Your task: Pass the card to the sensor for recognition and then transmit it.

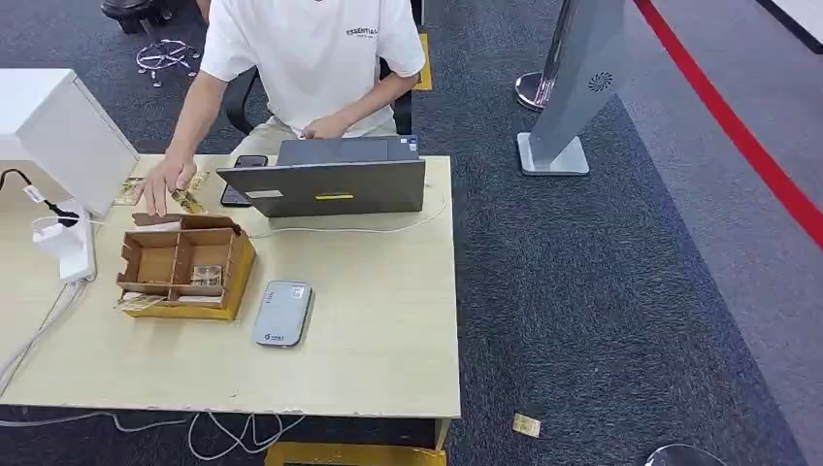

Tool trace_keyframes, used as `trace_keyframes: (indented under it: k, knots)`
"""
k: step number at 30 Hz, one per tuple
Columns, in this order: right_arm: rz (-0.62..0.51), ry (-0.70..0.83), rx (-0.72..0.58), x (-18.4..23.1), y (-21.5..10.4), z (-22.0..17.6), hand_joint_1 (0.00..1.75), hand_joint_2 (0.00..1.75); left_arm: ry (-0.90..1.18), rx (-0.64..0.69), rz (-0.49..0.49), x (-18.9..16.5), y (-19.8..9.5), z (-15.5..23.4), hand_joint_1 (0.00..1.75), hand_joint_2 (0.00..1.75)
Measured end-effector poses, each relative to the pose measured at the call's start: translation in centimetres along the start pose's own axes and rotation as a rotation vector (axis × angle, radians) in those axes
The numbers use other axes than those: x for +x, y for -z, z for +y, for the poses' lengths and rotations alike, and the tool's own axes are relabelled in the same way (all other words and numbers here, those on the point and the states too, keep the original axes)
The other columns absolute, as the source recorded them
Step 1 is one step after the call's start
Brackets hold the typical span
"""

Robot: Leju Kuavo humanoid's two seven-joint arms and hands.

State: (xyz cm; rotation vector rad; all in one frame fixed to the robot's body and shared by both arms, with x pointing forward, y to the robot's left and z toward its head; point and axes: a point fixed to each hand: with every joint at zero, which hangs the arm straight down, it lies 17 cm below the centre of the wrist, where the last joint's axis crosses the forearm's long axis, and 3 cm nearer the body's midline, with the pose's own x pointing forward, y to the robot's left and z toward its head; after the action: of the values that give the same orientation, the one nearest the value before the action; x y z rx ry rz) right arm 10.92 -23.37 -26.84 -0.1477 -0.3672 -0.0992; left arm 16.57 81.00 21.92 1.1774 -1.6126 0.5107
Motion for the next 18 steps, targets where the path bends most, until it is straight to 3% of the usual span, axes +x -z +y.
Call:
trace_keyframes:
  k: [4,13,14,16,18]
  knots:
    - [0.003,0.014,0.011,-0.1,0.0,0.1,0.0,1.75,-0.047,0.121,0.101,-4.4,-2.1,4.0,0.0,1.75]
    - [0.002,0.019,0.008,-0.1,0.0,-0.1,0.0,1.75,-0.146,0.238,0.205,-7.7,-3.9,6.3,0.0,1.75]
    - [0.003,0.021,0.007,-0.1,0.0,-0.1,0.0,1.75,-0.249,0.311,0.249,-9.0,-4.6,7.3,0.0,0.0]
    - [0.014,0.027,0.005,-0.3,0.0,-0.1,0.0,1.75,-0.484,0.5,0.304,-11.9,-7.2,9.6,0.0,0.0]
    - [0.028,0.03,0.004,-0.4,0.0,-0.2,0.0,1.75,-0.63,0.697,0.4,-16.5,-12.2,10.4,0.0,0.0]
